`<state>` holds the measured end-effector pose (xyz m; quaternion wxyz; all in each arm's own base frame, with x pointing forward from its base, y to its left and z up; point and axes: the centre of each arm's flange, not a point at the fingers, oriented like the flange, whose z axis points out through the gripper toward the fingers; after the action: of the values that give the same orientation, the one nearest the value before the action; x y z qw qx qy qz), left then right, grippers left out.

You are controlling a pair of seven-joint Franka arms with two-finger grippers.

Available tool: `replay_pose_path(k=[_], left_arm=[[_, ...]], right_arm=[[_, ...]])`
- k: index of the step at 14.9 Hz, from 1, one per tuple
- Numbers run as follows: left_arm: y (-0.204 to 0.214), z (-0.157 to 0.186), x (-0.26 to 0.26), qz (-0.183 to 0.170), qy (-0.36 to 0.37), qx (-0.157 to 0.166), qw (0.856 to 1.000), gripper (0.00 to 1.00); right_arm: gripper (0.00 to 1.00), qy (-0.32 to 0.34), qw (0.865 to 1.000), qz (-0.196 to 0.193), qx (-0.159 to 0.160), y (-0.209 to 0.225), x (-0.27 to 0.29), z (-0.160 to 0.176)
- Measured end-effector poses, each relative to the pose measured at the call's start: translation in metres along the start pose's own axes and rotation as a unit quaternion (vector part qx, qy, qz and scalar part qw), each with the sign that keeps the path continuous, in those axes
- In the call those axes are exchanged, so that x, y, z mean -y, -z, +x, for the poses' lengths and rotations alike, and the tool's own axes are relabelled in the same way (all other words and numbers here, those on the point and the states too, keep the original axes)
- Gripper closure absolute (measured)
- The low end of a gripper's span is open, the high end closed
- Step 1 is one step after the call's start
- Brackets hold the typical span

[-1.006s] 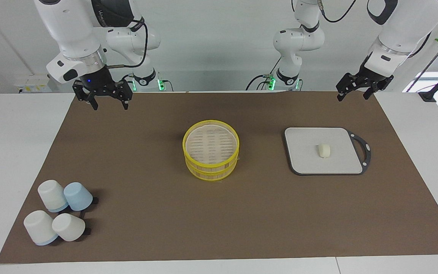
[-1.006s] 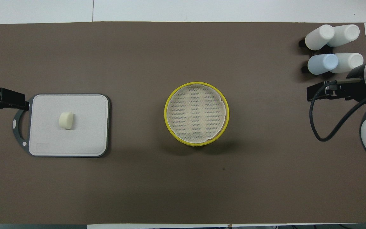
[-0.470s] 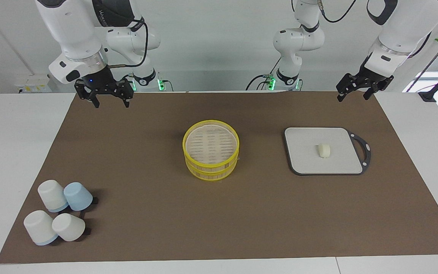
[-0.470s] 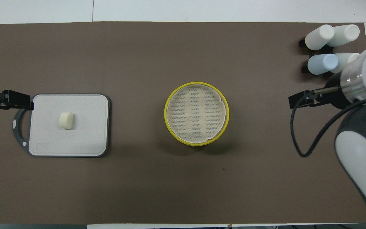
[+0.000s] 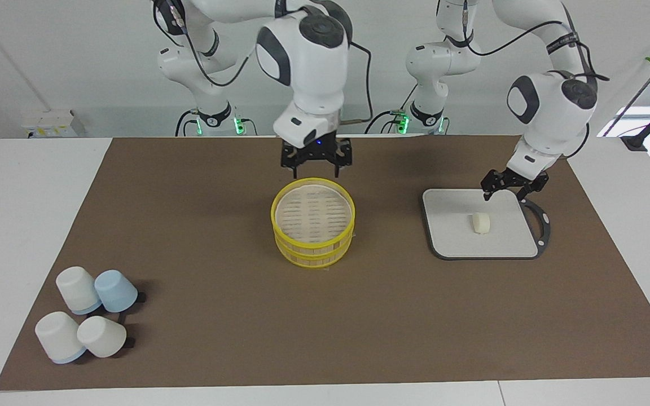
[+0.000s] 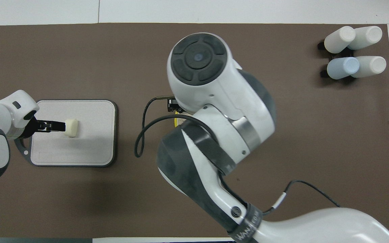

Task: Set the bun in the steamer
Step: 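Grasp the white bun with the left gripper while the right gripper grasps the lid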

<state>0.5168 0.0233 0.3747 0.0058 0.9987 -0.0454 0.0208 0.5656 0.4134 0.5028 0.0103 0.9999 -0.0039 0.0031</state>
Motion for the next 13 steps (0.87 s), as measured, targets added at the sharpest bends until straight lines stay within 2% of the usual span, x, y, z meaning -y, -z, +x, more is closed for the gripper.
replay_pose_path(k=[2,4,10,11,13], left_arm=[[-0.030,-0.002,-0.002,0.000,-0.003,-0.002,1.000,0.00],[-0.042,0.002,-0.005,0.000,-0.006,-0.005,1.000,0.00],[-0.056,0.010,-0.016,0.001,-0.019,-0.022,1.000,0.01],[-0.061,0.010,-0.018,0.001,-0.021,-0.021,1.000,0.02],[-0.067,0.010,-0.019,0.000,-0.024,-0.016,1.000,0.05]], right_arm=[[0.00,0.009,1.000,0.002,-0.013,-0.047,0.034,0.006],[0.00,0.016,1.000,0.004,-0.016,-0.073,0.048,0.006],[0.00,0.021,1.000,0.004,-0.015,-0.097,0.052,0.000],[0.07,0.022,1.000,0.007,-0.018,-0.098,0.052,-0.001],[0.29,0.024,0.999,0.012,-0.024,-0.102,0.054,-0.004]])
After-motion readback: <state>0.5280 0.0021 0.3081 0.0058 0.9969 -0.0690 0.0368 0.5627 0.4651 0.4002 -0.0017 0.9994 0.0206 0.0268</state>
